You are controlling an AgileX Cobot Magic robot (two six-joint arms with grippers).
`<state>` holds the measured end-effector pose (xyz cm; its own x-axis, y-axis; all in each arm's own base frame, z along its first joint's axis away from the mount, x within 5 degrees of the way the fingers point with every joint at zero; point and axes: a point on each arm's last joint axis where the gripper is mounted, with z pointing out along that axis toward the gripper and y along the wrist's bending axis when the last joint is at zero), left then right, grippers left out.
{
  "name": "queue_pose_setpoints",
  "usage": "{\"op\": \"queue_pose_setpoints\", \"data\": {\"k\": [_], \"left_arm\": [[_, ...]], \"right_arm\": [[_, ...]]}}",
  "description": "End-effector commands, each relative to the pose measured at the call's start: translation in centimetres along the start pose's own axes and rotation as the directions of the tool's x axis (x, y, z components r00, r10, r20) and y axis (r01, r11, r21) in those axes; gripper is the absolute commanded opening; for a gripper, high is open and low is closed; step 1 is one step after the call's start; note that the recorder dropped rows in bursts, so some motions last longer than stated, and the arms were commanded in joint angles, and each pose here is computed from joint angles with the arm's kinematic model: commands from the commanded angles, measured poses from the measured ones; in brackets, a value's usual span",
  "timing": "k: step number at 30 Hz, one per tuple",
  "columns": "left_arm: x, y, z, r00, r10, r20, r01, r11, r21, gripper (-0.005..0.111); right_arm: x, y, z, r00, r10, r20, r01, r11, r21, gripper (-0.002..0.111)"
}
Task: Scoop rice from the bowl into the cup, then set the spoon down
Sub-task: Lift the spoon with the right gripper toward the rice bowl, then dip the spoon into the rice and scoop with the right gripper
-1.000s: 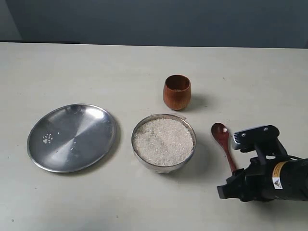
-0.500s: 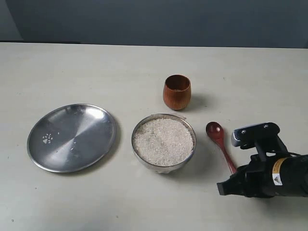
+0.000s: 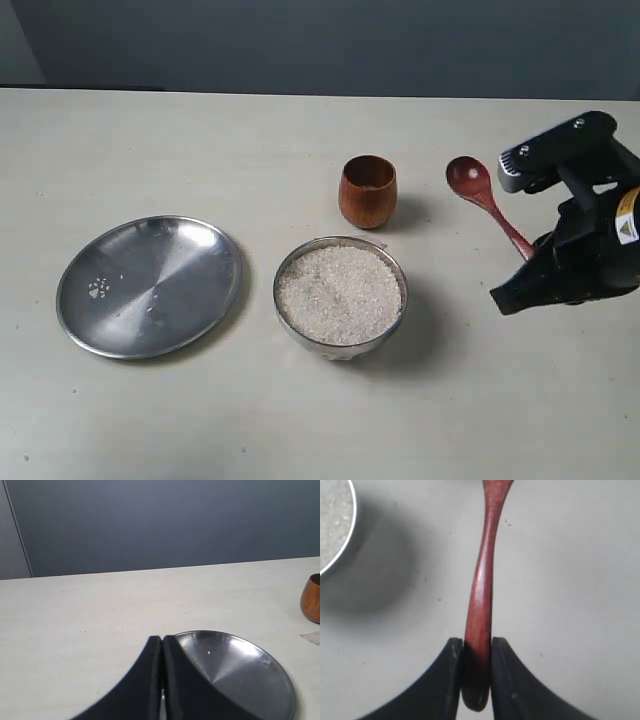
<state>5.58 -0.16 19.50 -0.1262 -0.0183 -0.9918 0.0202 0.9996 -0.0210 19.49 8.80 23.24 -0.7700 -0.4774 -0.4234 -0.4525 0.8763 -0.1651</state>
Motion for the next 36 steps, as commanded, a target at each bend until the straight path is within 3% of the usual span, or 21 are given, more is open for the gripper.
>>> {"op": "queue_pose_setpoints", "data": {"k": [1, 4, 12, 16, 20, 32, 36], "left_arm": [[0.1, 0.0, 0.0, 1.000, 0.002, 0.006, -0.002, 1.000, 0.007, 0.000], [0.1, 0.0, 0.0, 1.000, 0.002, 0.006, -0.002, 1.000, 0.007, 0.000], [0.1, 0.0, 0.0, 1.000, 0.002, 0.006, -0.002, 1.000, 0.007, 0.000], [0.1, 0.0, 0.0, 1.000, 0.002, 0.006, -0.002, 1.000, 0.007, 0.000], [0.1, 0.0, 0.0, 1.000, 0.002, 0.006, -0.002, 1.000, 0.007, 0.000], [0.1, 0.0, 0.0, 1.000, 0.002, 0.006, -0.002, 1.000, 0.007, 0.000], [0.1, 0.0, 0.0, 1.000, 0.002, 0.006, -0.002, 1.000, 0.007, 0.000]], "right_arm": [[-1.3, 0.4, -1.8, 0.993, -0.116, -0.011, 0.115, 0.990, -0.084, -0.001], [-2.0, 0.6, -2.4, 0.986, -0.168, -0.001, 0.166, 0.978, -0.126, -0.001], [-3.2, 1.9, -2.1, 0.942, -0.300, -0.150, 0.279, 0.949, -0.145, -0.001], [-3.9, 3.9, -1.8, 0.872, -0.447, -0.199, 0.435, 0.895, -0.100, -0.001], [-4.3, 5.4, -1.2, 0.823, -0.511, -0.249, 0.520, 0.854, -0.033, -0.001], [-4.1, 10.9, 1.0, 0.689, -0.630, -0.359, 0.710, 0.686, 0.159, -0.001], [-3.6, 12.7, 2.0, 0.643, -0.664, -0.382, 0.754, 0.637, 0.160, -0.001]]}}
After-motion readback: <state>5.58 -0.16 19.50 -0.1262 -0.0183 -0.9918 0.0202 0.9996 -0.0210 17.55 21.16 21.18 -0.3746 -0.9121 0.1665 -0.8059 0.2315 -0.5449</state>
